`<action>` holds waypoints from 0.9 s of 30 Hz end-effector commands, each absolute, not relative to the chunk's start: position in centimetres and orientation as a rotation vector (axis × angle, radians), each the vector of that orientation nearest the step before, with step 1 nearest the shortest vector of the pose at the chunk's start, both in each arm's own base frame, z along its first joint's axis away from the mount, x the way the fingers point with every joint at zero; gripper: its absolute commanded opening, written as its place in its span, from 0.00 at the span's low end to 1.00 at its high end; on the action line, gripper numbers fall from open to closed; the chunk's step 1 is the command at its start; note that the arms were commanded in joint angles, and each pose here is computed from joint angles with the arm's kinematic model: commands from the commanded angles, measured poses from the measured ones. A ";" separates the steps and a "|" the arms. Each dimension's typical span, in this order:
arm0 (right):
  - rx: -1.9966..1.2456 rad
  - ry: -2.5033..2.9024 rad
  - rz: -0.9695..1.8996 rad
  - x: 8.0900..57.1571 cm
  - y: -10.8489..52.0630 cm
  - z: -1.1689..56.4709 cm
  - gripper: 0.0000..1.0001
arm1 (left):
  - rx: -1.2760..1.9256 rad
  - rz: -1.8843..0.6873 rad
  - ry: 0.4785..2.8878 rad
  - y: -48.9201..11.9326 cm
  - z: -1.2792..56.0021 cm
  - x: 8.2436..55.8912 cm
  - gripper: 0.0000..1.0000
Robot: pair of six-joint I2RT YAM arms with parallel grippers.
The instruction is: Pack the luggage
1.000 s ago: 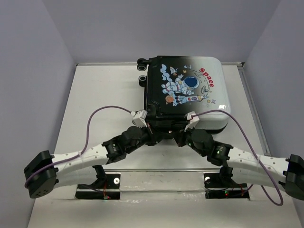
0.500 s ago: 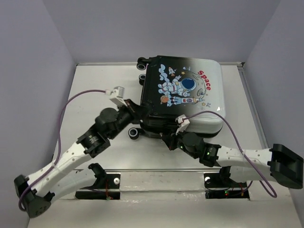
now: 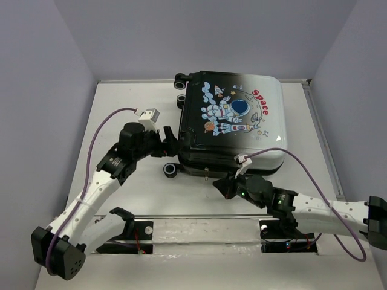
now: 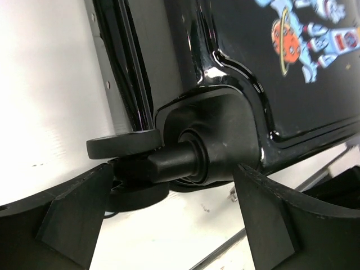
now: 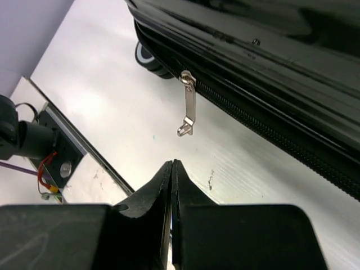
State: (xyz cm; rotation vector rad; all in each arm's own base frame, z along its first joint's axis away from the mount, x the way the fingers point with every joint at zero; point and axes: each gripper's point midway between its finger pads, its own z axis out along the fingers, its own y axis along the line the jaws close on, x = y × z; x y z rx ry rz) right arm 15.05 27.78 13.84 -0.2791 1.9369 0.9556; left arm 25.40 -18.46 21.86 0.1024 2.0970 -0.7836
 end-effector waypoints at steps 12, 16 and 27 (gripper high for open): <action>-0.363 1.950 1.015 13.9 29.3 20.6 0.80 | 0.459 -0.982 2.076 -22.5 20.7 24.4 0.92; -0.366 1.857 0.875 16.2 28.6 27.8 0.89 | 0.442 -0.980 2.092 -22.4 19.6 24.5 0.91; 0.363 1.772 -0.007 31.7 5.2 31.8 1.00 | 0.477 -1.031 2.108 -23.2 18.7 24.3 0.73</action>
